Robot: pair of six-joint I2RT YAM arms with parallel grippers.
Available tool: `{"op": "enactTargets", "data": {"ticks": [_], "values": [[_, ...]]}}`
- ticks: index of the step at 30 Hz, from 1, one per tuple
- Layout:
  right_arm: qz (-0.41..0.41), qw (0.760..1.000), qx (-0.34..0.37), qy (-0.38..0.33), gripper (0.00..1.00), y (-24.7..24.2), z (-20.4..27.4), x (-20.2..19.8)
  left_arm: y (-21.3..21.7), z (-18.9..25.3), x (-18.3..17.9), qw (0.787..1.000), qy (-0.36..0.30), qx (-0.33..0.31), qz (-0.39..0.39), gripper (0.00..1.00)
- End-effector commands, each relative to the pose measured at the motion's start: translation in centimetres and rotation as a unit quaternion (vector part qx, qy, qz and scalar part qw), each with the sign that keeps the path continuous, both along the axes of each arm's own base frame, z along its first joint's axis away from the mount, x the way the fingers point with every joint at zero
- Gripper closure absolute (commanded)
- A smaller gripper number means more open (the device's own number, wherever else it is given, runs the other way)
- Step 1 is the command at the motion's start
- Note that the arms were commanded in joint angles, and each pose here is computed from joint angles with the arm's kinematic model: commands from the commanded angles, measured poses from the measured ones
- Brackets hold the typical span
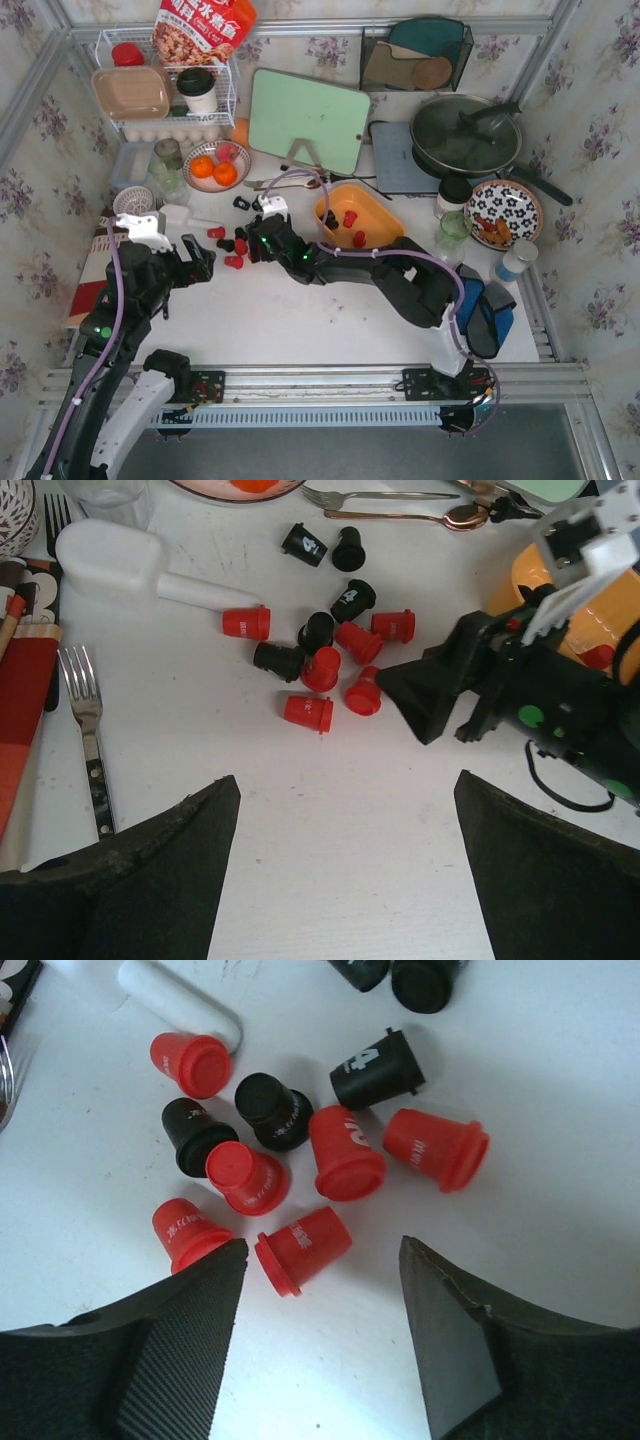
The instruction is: Mix the coffee capsules in the storage basket
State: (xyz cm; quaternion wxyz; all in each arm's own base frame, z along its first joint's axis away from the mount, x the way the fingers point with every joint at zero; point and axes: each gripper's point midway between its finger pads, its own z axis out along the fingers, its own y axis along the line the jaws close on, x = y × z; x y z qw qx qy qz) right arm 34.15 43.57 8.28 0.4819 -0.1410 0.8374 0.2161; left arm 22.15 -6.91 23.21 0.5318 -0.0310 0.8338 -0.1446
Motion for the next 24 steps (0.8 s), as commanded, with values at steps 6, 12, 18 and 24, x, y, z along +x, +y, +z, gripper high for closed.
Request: {"op": "enactTargets", "data": {"ticks": [6,12,18,24], "values": [[0.051,0.999,-0.014,0.009,0.27,2.6,-2.4,0.3,-0.4,0.9,0.3,1.000,-0.019,-0.010,-0.006,0.10],[0.072,0.996,-0.047,0.032,0.30,3.1,-5.2,0.0,-0.4,0.9,0.3,1.000,-0.019,-0.011,-0.005,0.10],[0.082,0.993,-0.080,0.039,0.32,2.9,-6.9,-0.1,-0.4,0.9,0.3,1.000,-0.019,-0.010,-0.006,0.10],[0.079,0.992,-0.090,0.036,0.41,2.5,-7.0,0.0,-0.4,0.8,0.3,1.000,-0.018,-0.010,-0.006,0.10]]}}
